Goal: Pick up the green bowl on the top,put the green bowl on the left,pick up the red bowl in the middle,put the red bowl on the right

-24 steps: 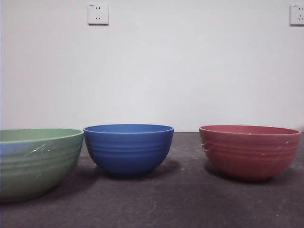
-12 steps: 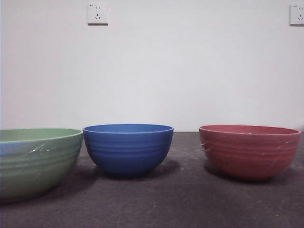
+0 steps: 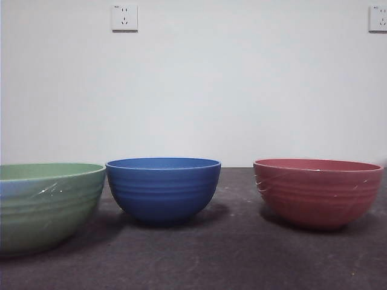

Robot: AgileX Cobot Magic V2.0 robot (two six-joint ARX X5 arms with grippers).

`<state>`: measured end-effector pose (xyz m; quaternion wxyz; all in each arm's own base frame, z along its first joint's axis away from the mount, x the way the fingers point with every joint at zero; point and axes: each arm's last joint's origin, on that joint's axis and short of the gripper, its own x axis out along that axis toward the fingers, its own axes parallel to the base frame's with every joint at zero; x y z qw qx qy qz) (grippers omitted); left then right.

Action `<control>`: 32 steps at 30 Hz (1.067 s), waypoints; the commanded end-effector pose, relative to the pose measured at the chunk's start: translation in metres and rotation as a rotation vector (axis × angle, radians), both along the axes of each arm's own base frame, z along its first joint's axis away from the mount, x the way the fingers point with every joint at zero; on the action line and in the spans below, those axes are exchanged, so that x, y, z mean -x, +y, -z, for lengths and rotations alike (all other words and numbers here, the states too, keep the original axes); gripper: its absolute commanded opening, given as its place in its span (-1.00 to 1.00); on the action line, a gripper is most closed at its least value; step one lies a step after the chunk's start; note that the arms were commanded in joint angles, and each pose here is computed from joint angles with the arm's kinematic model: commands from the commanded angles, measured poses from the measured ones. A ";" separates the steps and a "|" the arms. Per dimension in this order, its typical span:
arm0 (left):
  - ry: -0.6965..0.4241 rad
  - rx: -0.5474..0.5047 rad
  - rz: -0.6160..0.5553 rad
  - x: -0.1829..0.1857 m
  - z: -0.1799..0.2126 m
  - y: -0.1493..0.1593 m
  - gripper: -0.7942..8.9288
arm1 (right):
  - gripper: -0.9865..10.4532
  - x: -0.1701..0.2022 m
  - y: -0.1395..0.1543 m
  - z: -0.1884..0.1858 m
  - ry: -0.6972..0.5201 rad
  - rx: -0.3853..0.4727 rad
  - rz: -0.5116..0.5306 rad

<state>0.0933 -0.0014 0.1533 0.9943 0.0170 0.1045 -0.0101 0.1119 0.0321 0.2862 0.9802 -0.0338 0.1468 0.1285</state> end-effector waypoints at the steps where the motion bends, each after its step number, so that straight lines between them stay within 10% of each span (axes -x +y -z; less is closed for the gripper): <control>1: 0.012 0.007 -0.003 -0.001 0.005 0.000 -0.84 | -0.82 0.000 0.000 0.002 0.002 -0.010 0.007; 32: 0.012 0.007 -0.002 -0.001 0.005 0.000 -0.84 | -0.83 0.039 -0.020 0.017 -0.138 0.027 0.162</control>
